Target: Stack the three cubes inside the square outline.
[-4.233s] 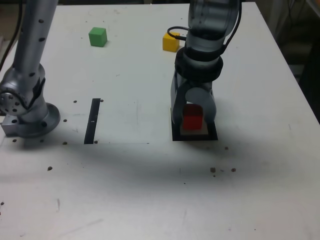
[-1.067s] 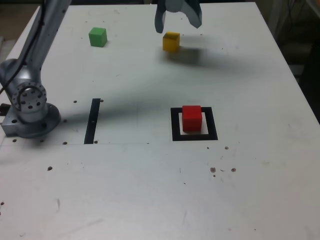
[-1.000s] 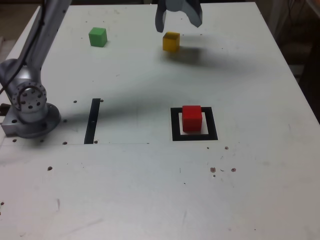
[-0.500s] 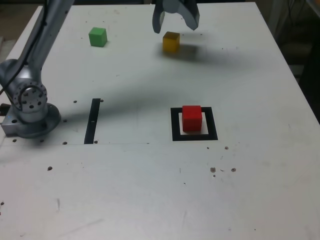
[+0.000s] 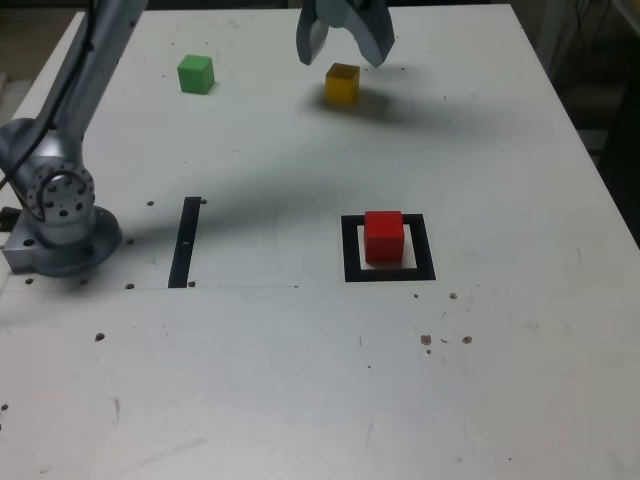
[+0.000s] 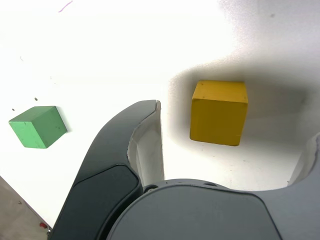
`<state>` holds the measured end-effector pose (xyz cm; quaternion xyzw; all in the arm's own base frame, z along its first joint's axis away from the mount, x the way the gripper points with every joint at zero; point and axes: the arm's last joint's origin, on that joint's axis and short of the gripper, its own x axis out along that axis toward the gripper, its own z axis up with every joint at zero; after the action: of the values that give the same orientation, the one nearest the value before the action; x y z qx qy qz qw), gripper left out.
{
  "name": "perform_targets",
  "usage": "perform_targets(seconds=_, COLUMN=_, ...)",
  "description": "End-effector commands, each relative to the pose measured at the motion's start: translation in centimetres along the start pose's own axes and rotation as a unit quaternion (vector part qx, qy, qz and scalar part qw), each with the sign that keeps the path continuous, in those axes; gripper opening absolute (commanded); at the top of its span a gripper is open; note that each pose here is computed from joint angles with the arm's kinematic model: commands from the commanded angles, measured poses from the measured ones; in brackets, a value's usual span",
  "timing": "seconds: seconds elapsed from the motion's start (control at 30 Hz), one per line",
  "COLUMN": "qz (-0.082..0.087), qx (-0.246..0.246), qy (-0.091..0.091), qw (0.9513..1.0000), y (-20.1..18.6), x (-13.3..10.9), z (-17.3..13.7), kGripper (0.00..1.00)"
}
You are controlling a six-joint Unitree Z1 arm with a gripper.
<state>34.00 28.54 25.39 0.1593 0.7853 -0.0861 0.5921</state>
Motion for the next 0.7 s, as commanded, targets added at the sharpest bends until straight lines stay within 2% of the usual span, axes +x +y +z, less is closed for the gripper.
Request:
perform_targets(seconds=0.0, qz=-0.004, qx=0.0, qy=0.003, qw=1.0, y=0.1, x=0.4, z=0.0, kGripper=0.99)
perform_targets(seconds=0.67, qz=-0.027, qx=-0.006, qy=0.018, qw=0.9994, y=0.5, x=3.3, z=1.2, kGripper=0.93)
